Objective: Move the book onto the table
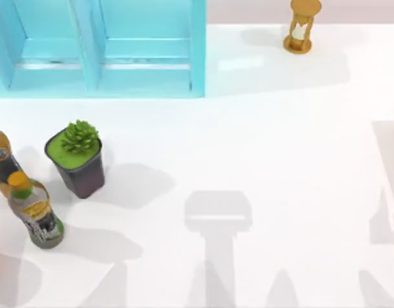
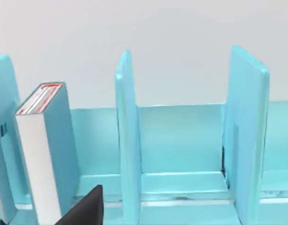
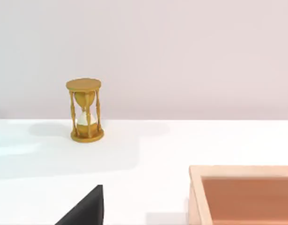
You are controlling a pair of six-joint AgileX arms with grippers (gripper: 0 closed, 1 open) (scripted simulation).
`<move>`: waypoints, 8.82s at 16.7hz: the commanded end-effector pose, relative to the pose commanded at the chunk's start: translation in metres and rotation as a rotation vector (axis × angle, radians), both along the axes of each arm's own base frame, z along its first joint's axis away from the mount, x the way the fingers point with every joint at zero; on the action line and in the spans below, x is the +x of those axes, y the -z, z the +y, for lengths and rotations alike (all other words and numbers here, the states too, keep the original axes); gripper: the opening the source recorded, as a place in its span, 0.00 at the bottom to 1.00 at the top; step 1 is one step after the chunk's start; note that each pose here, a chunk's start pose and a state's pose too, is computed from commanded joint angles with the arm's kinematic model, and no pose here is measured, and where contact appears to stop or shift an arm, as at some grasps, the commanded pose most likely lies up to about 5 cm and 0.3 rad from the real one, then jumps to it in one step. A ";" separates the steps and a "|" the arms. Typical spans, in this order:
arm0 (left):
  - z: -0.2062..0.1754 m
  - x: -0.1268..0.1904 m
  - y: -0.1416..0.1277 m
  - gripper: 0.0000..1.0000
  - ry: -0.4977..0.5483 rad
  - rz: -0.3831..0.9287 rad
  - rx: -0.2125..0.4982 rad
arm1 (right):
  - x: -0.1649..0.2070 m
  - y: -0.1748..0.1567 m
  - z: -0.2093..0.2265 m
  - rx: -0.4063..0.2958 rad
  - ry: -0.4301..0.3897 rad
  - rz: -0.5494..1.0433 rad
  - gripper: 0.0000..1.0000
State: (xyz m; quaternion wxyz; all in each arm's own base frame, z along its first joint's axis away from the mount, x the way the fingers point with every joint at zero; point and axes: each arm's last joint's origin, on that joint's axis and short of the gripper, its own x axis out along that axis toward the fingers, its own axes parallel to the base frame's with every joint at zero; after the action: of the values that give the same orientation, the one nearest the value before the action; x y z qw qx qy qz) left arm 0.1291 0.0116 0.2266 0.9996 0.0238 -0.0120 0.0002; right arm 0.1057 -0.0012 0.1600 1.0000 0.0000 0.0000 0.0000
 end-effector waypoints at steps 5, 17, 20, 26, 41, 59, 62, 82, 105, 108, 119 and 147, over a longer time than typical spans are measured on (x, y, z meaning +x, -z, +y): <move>0.036 0.080 -0.040 1.00 0.006 0.073 0.035 | 0.000 0.000 0.000 0.000 0.000 0.000 1.00; 0.176 0.233 0.086 1.00 0.031 0.309 -0.025 | 0.000 0.000 0.000 0.000 0.000 0.000 1.00; 0.181 0.236 0.097 1.00 0.039 0.321 -0.034 | 0.000 0.000 0.000 0.000 0.000 0.000 1.00; 0.180 0.240 0.098 1.00 0.040 0.324 -0.035 | 0.000 0.000 0.000 0.000 0.000 0.000 1.00; 0.177 0.332 0.126 1.00 0.039 0.321 -0.034 | 0.000 0.000 0.000 0.000 0.000 0.000 1.00; 0.177 0.332 0.126 0.00 0.039 0.321 -0.034 | 0.000 0.000 0.000 0.000 0.000 0.000 1.00; 0.177 0.332 0.126 0.00 0.039 0.321 -0.034 | 0.000 0.000 0.000 0.000 0.000 0.000 1.00; 0.182 0.135 -0.074 0.00 0.039 0.318 -0.032 | 0.000 0.000 0.000 0.000 0.000 0.000 1.00; -0.147 0.211 -0.058 0.00 -0.006 0.234 -1.110 | 0.000 0.000 0.000 0.000 0.000 0.000 1.00; -0.219 0.181 -0.023 0.00 -0.047 0.260 -1.330 | 0.000 0.000 0.000 0.000 0.000 0.000 1.00; -0.327 0.044 0.090 0.00 -0.128 0.291 -1.610 | 0.000 0.000 0.000 0.000 0.000 0.000 1.00; -0.327 0.037 0.124 0.30 -0.132 0.293 -1.604 | 0.000 0.000 0.000 0.000 0.000 0.000 1.00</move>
State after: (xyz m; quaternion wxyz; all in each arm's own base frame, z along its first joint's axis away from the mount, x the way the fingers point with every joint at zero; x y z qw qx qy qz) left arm 0.1661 -0.3151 0.1025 0.7022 -0.6981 0.1241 0.0645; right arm 0.1057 -0.0012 0.1600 1.0000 0.0000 0.0000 0.0000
